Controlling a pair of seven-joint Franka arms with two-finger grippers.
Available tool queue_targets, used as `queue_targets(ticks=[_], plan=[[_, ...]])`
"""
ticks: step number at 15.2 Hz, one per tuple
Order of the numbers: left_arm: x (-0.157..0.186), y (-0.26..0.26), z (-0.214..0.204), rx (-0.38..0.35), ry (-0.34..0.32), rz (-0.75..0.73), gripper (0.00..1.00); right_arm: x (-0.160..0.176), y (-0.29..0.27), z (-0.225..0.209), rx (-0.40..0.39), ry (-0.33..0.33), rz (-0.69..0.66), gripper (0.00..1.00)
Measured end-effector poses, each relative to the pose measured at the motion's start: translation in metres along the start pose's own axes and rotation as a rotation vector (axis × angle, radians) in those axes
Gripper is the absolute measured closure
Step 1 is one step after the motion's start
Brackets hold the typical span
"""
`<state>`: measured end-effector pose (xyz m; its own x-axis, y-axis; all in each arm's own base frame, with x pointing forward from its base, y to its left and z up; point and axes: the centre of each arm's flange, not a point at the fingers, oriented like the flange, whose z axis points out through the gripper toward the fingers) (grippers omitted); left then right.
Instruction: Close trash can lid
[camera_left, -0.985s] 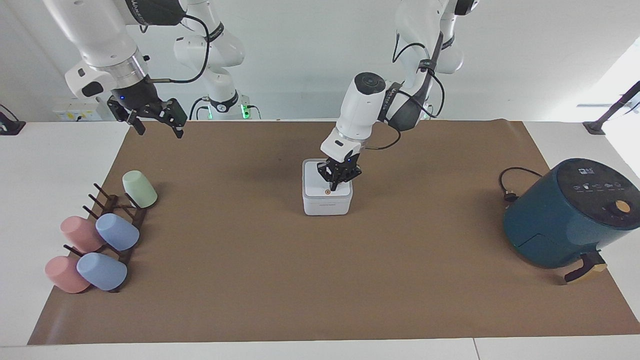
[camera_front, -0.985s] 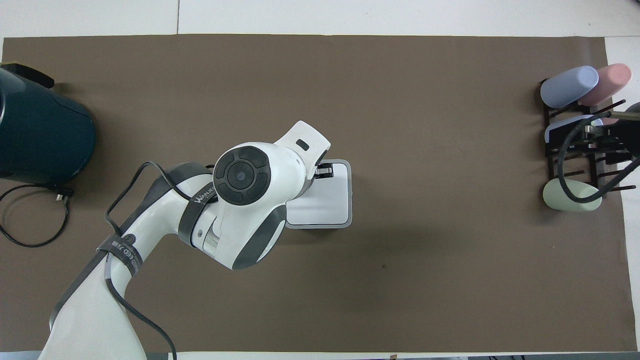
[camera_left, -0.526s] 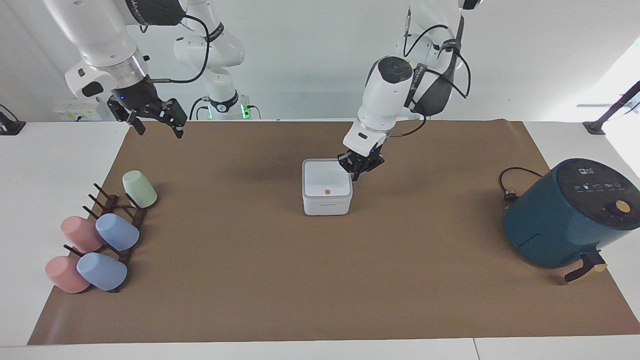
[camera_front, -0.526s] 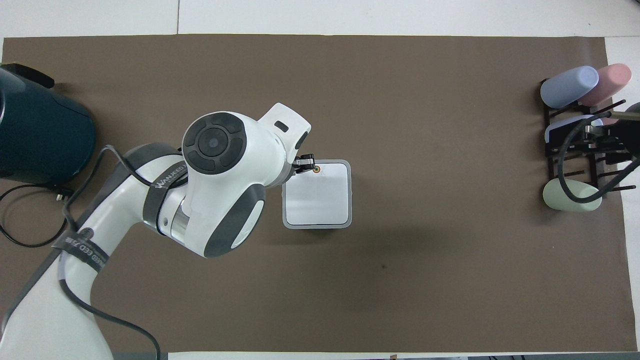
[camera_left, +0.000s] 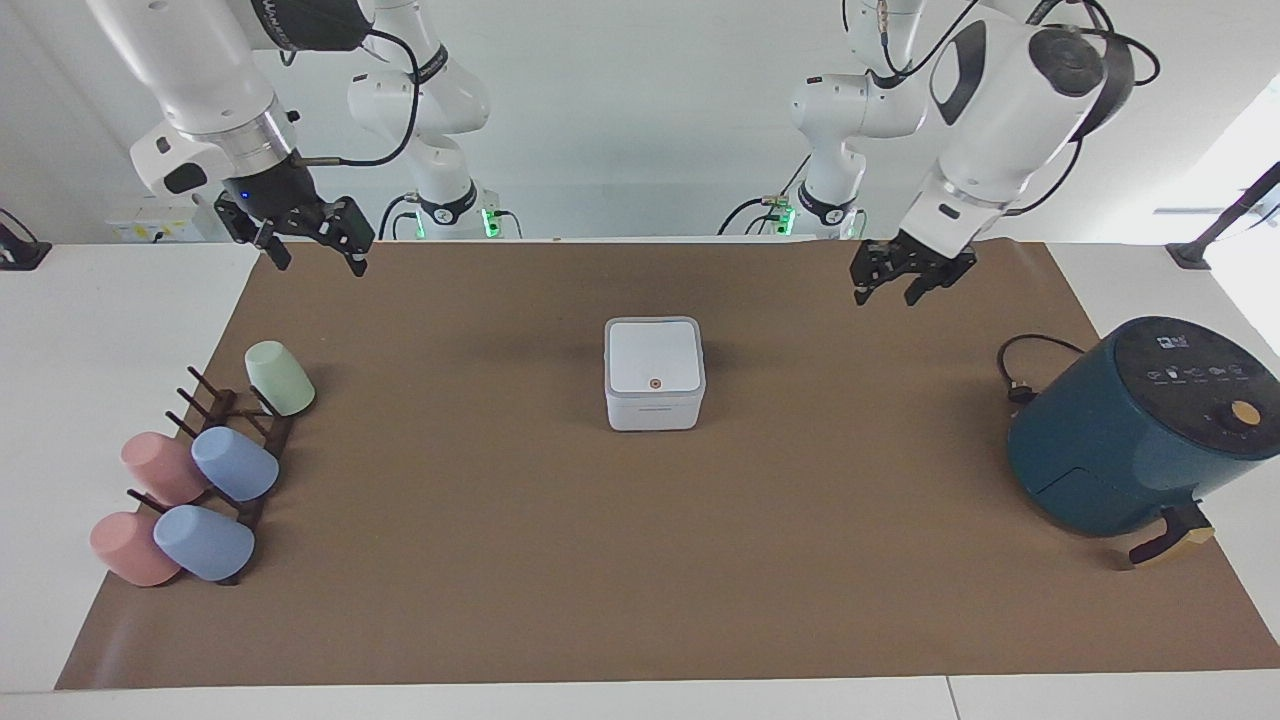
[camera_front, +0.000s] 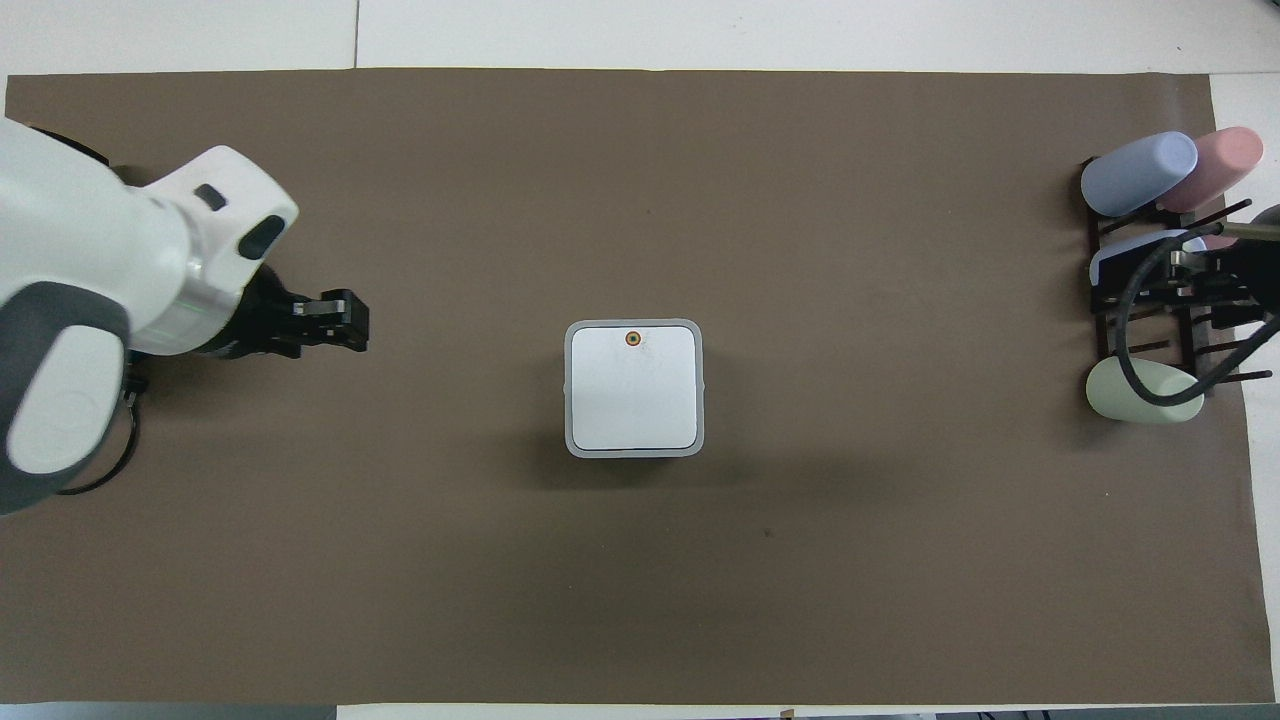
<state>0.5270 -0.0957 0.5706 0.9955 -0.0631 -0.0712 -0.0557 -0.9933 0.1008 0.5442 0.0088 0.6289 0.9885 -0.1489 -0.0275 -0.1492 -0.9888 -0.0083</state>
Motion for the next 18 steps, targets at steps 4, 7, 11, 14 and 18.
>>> queue_targets(ticks=[4, 7, 11, 14, 18], plan=[[-0.009, -0.05, -0.035, 0.029, -0.019, 0.008, 0.0, 0.0, 0.0, 0.0, 0.0, 0.0, 0.0, 0.0], [-0.02, -0.055, -0.067, 0.057, -0.035, 0.002, 0.0, 0.0, 0.0, 0.0, 0.0, 0.0, 0.0, 0.0], [-0.026, -0.049, -0.064, 0.064, -0.072, 0.028, 0.0, 0.0, 0.0, 0.0, 0.0, 0.0, 0.0, 0.0], [-0.02, -0.04, -0.048, 0.066, -0.037, 0.049, 0.0, 0.0, 0.0, 0.0, 0.0, 0.0, 0.0, 0.0], [-0.019, -0.039, -0.052, 0.064, -0.037, 0.052, 0.0, 0.0, 0.0, 0.0, 0.0, 0.0, 0.0, 0.0]])
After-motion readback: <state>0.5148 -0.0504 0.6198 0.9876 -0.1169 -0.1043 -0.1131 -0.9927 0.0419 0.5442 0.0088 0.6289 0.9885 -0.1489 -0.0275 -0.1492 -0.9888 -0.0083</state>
